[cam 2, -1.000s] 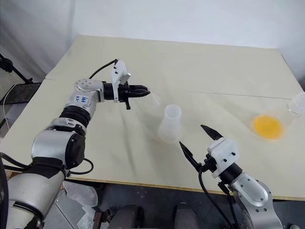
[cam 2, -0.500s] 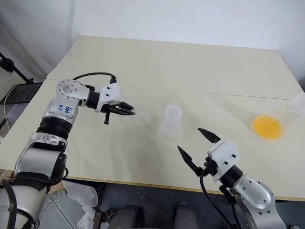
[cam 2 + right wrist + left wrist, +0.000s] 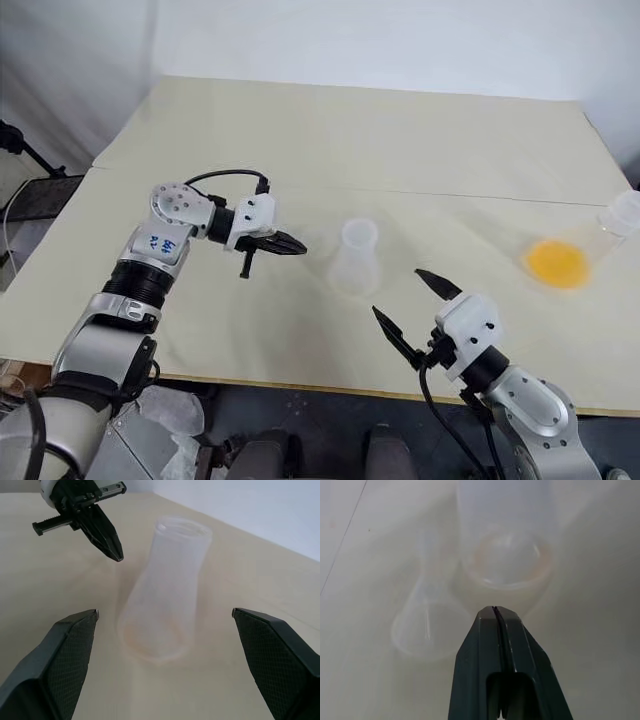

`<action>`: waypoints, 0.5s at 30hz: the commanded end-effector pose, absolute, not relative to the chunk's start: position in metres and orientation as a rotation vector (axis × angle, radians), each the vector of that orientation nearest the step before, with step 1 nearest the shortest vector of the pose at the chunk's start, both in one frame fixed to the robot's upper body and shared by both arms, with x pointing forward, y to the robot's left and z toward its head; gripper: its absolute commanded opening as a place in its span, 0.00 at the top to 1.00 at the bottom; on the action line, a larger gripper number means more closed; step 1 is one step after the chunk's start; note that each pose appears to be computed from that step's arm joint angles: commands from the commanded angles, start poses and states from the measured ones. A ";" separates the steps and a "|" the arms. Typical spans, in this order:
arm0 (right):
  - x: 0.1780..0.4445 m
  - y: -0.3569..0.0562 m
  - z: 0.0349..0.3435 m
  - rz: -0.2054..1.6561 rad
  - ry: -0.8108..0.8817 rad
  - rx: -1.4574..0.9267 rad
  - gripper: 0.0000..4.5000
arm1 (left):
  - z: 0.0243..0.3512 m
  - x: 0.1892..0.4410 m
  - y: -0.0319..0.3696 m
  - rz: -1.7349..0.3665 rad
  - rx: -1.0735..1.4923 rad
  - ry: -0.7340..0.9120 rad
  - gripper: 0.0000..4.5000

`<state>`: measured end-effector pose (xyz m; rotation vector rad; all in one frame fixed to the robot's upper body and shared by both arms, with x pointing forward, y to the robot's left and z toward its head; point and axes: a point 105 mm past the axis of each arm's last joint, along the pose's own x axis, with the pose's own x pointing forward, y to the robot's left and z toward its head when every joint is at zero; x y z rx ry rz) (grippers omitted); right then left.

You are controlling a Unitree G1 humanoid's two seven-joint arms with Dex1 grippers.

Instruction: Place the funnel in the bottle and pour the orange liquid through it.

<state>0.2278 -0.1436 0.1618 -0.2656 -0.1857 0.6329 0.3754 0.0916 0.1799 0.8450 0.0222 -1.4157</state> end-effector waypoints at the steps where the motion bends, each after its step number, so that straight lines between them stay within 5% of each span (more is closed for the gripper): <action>1: 0.223 -0.142 0.172 0.640 -0.228 -0.282 0.00 | 0.186 0.380 0.113 -1.337 0.854 0.007 0.97; 9: 0.226 -0.140 0.170 0.651 -0.230 -0.280 0.00 | 0.170 0.375 0.155 -1.243 0.637 0.081 0.97; 15: 0.227 -0.141 0.171 0.663 -0.230 -0.280 0.00 | 0.181 0.381 0.168 -1.138 0.409 0.021 0.63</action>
